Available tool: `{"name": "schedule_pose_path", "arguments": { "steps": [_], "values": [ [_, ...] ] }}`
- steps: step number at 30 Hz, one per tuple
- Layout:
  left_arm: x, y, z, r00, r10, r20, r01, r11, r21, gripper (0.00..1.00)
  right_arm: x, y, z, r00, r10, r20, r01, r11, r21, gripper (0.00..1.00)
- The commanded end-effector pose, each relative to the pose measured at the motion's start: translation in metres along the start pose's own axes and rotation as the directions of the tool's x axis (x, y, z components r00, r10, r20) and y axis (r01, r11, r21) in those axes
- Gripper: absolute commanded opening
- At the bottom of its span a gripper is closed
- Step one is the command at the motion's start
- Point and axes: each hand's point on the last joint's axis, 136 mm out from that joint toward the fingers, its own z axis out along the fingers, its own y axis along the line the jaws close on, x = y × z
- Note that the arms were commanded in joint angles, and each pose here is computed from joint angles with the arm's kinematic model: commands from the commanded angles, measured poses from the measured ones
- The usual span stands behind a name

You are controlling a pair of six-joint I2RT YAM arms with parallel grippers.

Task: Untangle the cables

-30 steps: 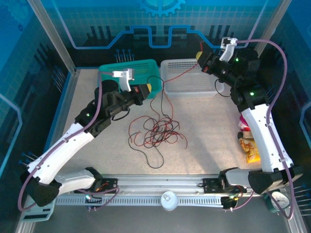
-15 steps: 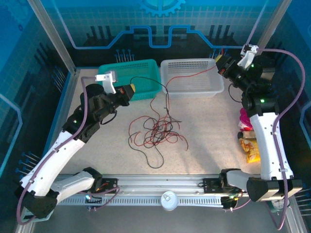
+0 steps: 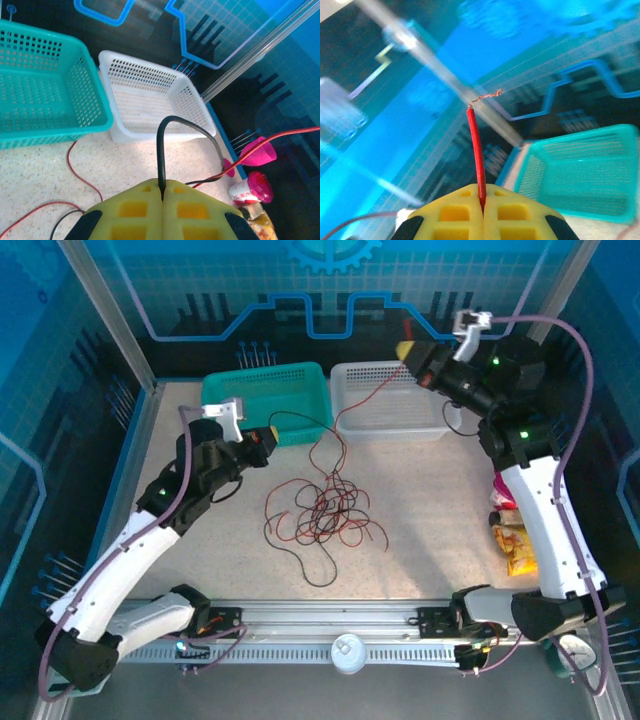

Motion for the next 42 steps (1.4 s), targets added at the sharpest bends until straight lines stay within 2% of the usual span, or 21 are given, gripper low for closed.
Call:
{"name": "schedule_pose_path", "arguments": {
  "steps": [1, 5, 12, 15, 19, 21, 22, 23, 24, 26, 29, 33, 37, 42],
  "values": [
    [0.013, 0.012, 0.011, 0.999, -0.025, -0.032, 0.024, 1.000, -0.018, 0.00, 0.000, 0.057, -0.002, 0.995, -0.101, -0.011, 0.097, 0.979, -0.180, 0.00],
    [0.028, 0.024, 0.020, 0.997, -0.031, -0.067, 0.028, 0.998, -0.047, 0.00, -0.012, 0.074, -0.002, 0.994, -0.103, 0.046, 0.112, 0.956, -0.273, 0.00],
    [0.050, 0.043, 0.031, 0.992, -0.033, -0.118, 0.021, 0.994, -0.103, 0.00, -0.039, 0.077, -0.009, 0.987, -0.062, 0.150, 0.104, 0.950, -0.293, 0.00],
    [0.063, 0.058, 0.035, 0.988, -0.030, -0.149, 0.007, 0.989, -0.148, 0.00, -0.042, 0.076, -0.005, 0.988, -0.049, 0.148, 0.091, 0.953, -0.288, 0.00],
    [0.080, 0.075, 0.038, 0.983, -0.030, -0.181, -0.006, 0.981, -0.194, 0.00, -0.032, 0.068, 0.009, 0.995, -0.022, 0.093, 0.048, 0.956, -0.290, 0.00],
    [0.080, 0.073, 0.036, 0.983, -0.029, -0.181, -0.004, 0.984, -0.178, 0.13, -0.021, 0.063, 0.016, 0.998, -0.021, 0.063, 0.038, 0.959, -0.280, 0.00],
    [0.076, 0.068, 0.034, 0.985, -0.023, -0.170, -0.005, 0.987, -0.160, 0.22, -0.014, 0.060, 0.019, 0.999, -0.021, 0.045, 0.033, 0.961, -0.274, 0.00],
    [0.070, 0.062, 0.030, 0.988, -0.014, -0.154, -0.007, 0.991, -0.136, 0.36, -0.007, 0.057, 0.023, 0.999, -0.025, 0.028, 0.031, 0.963, -0.266, 0.00],
    [0.064, 0.057, 0.027, 0.991, -0.006, -0.136, -0.011, 0.993, -0.120, 0.45, 0.000, 0.054, 0.026, 1.000, -0.027, 0.011, 0.029, 0.965, -0.260, 0.00],
    [0.046, 0.043, 0.015, 0.995, 0.024, -0.092, -0.032, 0.996, -0.085, 0.59, 0.016, 0.046, 0.032, 0.999, -0.035, -0.027, 0.028, 0.971, -0.236, 0.00],
    [0.022, 0.025, -0.002, 0.997, 0.068, -0.039, -0.070, 0.996, -0.056, 0.72, 0.037, 0.035, 0.040, 0.996, -0.047, -0.079, 0.030, 0.979, -0.200, 0.00],
    [-0.002, 0.003, -0.022, 0.995, 0.099, 0.021, -0.099, 0.995, -0.002, 0.76, 0.062, 0.021, 0.047, 0.988, -0.058, -0.144, 0.037, 0.988, -0.150, 0.00],
    [-0.021, -0.031, -0.030, 0.991, 0.112, 0.071, -0.120, 0.984, 0.129, 0.76, 0.080, 0.014, 0.054, 0.978, -0.074, -0.194, 0.050, 0.990, -0.128, 0.00],
    [-0.017, -0.077, -0.016, 0.989, 0.148, 0.022, -0.146, 0.927, 0.346, 0.77, 0.090, 0.018, 0.061, 0.972, -0.079, -0.221, 0.048, 0.989, -0.141, 0.00]
  ]
}}
